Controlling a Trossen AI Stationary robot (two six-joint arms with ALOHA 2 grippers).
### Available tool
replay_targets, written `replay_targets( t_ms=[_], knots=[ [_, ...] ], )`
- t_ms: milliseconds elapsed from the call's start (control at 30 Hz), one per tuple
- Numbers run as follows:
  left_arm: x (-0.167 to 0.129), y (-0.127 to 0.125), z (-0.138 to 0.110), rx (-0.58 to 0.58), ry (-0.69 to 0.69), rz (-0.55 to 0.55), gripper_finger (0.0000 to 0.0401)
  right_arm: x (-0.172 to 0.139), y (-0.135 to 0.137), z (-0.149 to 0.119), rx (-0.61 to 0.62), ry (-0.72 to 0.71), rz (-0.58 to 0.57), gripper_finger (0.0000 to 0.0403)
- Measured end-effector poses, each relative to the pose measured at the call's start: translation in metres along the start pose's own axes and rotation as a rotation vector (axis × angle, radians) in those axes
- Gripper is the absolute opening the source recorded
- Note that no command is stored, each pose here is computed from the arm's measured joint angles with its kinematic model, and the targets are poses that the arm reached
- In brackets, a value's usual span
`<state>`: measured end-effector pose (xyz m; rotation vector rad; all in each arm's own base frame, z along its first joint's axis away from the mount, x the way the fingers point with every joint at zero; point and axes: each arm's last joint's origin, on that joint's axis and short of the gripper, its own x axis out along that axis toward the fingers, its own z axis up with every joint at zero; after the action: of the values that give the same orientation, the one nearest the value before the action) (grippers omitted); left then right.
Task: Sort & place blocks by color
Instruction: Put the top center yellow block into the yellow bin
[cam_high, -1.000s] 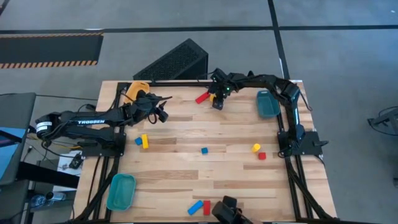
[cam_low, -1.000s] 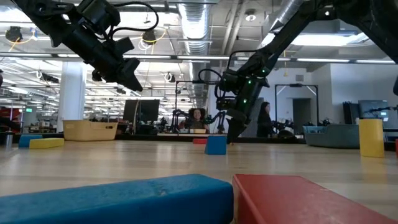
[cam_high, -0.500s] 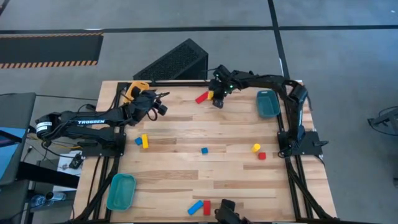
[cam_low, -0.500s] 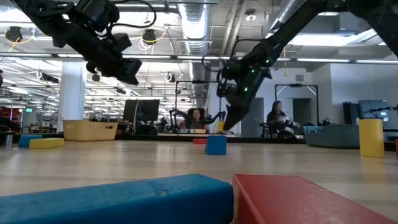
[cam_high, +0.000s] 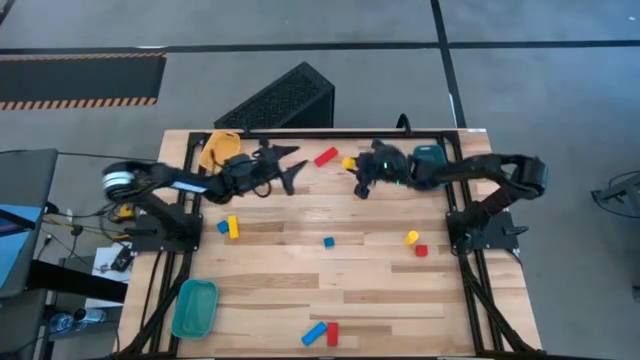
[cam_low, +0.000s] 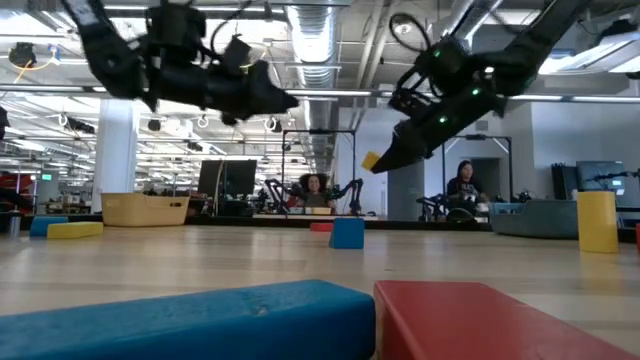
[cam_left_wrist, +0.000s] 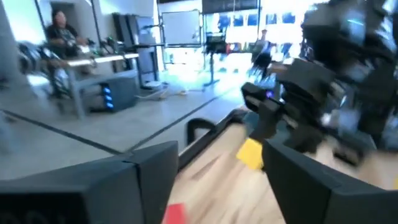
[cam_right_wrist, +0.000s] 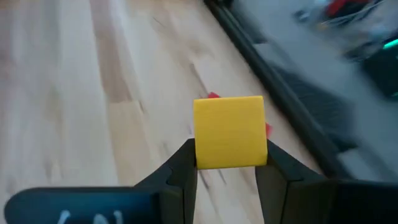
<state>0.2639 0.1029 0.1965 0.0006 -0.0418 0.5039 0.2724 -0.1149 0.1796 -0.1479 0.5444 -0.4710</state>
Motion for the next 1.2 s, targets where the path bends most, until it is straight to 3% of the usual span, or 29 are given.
replay_targets(
  t_ms=[133,233,467,933,1200],
  knots=[
    [0.033,-0.003,-0.009,-0.171,0.03,-0.118,0.0257,-0.013,0.031,0.006,-0.103,-0.018,-0.157,0.0125],
    [0.058,-0.008,-0.013,-0.277,0.092,-0.253,0.0263,-0.019,0.05,0.01,-0.163,-0.063,-0.18,0.0126],
    [0.088,-0.022,-0.02,-0.336,0.248,-0.43,0.0264,-0.033,0.082,0.017,-0.332,-0.105,-0.241,0.0126],
    [0.09,-0.043,-0.013,-0.316,0.236,-0.486,0.0259,-0.038,0.092,0.031,-0.331,-0.159,-0.223,0.0142],
    [0.09,-0.042,-0.011,-0.351,0.225,-0.444,0.019,-0.041,0.097,0.035,-0.337,-0.172,-0.205,0.0143]
  ],
)
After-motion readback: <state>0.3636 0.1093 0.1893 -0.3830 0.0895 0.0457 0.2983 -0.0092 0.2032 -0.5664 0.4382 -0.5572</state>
